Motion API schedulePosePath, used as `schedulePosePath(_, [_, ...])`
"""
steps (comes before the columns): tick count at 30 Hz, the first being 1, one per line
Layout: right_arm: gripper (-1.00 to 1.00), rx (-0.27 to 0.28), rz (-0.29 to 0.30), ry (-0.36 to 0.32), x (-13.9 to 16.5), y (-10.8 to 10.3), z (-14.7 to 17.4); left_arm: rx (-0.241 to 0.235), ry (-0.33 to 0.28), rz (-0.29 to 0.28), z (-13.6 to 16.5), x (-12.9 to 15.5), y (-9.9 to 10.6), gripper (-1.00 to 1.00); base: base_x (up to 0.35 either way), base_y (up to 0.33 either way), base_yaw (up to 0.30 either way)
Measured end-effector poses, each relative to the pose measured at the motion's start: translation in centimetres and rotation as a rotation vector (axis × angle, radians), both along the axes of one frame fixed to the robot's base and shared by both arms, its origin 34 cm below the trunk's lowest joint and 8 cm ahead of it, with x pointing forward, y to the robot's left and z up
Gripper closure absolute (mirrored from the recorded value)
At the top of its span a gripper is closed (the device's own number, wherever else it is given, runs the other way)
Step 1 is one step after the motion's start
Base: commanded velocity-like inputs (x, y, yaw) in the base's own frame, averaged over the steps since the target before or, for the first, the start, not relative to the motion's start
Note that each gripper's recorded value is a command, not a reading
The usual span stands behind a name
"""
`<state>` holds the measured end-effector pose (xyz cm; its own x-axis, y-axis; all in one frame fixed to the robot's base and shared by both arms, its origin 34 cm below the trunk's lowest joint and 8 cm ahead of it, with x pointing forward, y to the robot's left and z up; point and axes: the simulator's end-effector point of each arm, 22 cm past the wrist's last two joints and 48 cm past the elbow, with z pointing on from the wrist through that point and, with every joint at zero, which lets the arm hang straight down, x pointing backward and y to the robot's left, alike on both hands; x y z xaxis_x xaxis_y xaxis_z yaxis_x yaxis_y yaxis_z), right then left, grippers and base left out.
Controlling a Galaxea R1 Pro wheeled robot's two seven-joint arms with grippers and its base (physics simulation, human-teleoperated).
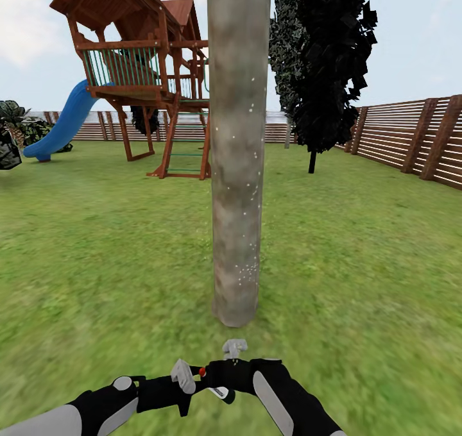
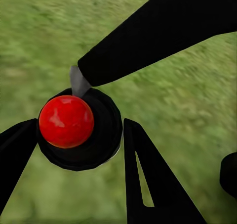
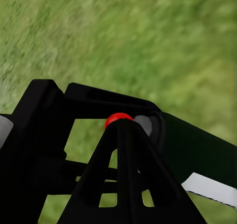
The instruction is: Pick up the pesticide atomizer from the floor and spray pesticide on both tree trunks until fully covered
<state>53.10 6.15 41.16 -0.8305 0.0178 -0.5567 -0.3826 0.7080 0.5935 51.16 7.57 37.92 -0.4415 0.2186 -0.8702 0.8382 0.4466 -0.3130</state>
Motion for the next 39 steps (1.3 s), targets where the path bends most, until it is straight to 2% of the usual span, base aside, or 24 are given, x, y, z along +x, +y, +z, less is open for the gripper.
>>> schedulePosePath(16, [1.0, 0.004, -0.003, -0.004, 0.1, -0.1, 0.1, 0.007, 0.003, 0.01, -0.2, 0.2, 0.4, 1.0, 0.0, 0.0, 0.0])
schedulePosePath(35, [1.0, 0.038, -0.007, -0.049, 1.3, -0.2, 2.3, 0.006, 0.003, 0.01, -0.2, 0.1, 0.3, 1.0, 0.0, 0.0, 0.0])
schedulePosePath(39, [1.0, 0.068, -0.002, -0.105, 2.1, 0.4, 5.0, 0.006, 0.003, 0.009, -0.2, 0.1, 0.3, 1.0, 0.0, 0.0, 0.0])
